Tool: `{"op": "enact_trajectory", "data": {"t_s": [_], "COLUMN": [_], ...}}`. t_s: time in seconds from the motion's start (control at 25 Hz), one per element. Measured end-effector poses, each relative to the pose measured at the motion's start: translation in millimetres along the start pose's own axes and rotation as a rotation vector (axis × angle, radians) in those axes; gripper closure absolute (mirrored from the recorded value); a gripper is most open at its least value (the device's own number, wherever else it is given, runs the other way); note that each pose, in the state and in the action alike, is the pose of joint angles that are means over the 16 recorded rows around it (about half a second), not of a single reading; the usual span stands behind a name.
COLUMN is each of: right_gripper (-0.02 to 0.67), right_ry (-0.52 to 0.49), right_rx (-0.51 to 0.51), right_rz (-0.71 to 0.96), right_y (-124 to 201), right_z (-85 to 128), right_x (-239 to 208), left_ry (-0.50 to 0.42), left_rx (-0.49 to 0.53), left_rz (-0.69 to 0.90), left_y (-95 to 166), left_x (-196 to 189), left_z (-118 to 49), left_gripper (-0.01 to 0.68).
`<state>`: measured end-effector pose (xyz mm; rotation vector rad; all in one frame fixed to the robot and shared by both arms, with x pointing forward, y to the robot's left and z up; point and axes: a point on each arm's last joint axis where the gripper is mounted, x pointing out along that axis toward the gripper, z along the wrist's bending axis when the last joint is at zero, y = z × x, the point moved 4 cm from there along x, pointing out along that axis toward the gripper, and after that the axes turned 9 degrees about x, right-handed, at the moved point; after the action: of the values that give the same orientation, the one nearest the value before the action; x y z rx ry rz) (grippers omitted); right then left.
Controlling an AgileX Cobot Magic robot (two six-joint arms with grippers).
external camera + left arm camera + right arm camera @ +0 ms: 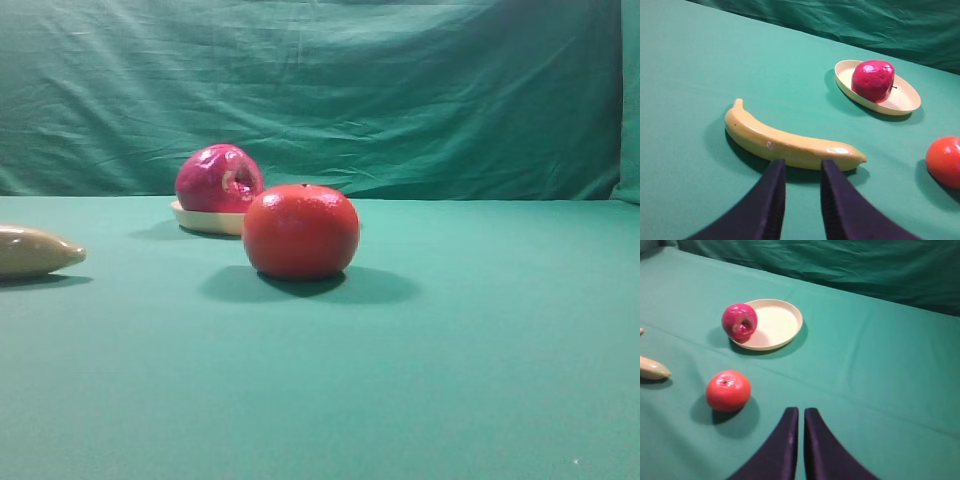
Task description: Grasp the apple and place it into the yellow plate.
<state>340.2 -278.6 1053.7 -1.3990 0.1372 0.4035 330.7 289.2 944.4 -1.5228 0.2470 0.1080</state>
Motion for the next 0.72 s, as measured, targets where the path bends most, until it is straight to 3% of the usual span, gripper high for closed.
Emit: {"op": "enact_trajectory", "data": {"t_s": [0.36, 0.72], "right_gripper": [0.649, 0.649], "right_ry": [0.107, 0.146], "right_rx": [0.003, 0.006], "right_rz": [-0.087, -0.071], "right_y": [53.5, 97.8], "right_z": [-22.2, -33.5], "right_x": [2.1, 18.3], "left_ry": [0.0, 0.0], "left_rx": [0.0, 0.0], "left_rz": [0.0, 0.0], "left_y": [0.0, 0.0], "left_x": [0.0, 0.0], "left_z": [0.0, 0.0], "left_gripper": [0.516, 0.516]}}
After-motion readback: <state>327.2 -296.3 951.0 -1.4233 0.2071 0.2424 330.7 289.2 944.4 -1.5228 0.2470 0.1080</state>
